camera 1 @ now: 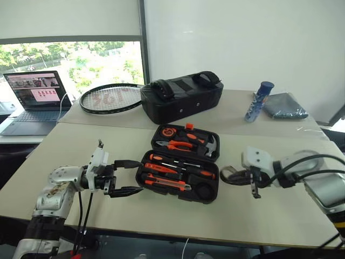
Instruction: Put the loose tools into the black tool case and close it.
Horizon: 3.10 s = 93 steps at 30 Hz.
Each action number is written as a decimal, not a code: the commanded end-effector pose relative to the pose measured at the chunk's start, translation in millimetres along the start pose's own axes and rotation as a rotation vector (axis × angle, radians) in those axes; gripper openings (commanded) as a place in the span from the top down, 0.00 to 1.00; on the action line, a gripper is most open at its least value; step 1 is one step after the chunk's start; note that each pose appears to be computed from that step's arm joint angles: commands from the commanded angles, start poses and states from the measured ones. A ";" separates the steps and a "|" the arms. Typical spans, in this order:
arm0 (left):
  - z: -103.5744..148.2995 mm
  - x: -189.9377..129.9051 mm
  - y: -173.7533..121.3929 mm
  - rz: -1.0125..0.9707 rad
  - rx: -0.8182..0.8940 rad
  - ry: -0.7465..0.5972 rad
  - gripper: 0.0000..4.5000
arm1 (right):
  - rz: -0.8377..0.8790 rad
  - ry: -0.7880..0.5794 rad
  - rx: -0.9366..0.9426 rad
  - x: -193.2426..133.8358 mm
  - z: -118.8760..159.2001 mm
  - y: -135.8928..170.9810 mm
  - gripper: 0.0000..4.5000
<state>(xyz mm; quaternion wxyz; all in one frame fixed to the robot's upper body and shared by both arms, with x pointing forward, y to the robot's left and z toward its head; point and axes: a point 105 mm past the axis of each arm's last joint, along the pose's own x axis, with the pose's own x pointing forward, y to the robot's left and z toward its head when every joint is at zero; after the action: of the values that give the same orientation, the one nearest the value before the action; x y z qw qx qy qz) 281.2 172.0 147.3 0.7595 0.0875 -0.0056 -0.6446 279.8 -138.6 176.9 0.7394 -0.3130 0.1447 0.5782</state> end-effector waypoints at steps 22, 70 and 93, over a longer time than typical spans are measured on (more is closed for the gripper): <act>4.6 -8.2 -1.9 0.031 0.032 0.015 0.00 | 0.112 0.135 0.042 37.0 -12.2 22.6 0.64; -65.5 20.3 11.6 0.218 -0.074 0.299 0.98 | -0.272 0.056 0.054 30.0 -82.5 30.3 1.00; 2.8 21.2 80.9 0.511 -0.738 0.289 0.06 | -0.381 -0.014 0.931 -26.3 -51.6 -23.2 0.11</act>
<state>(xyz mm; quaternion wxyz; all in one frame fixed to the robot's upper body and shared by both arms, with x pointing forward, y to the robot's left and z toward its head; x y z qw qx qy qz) 357.4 165.5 162.0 0.8645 -0.0978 0.2861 -0.4015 298.1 -190.6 159.5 0.8946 -0.0027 0.2918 0.3384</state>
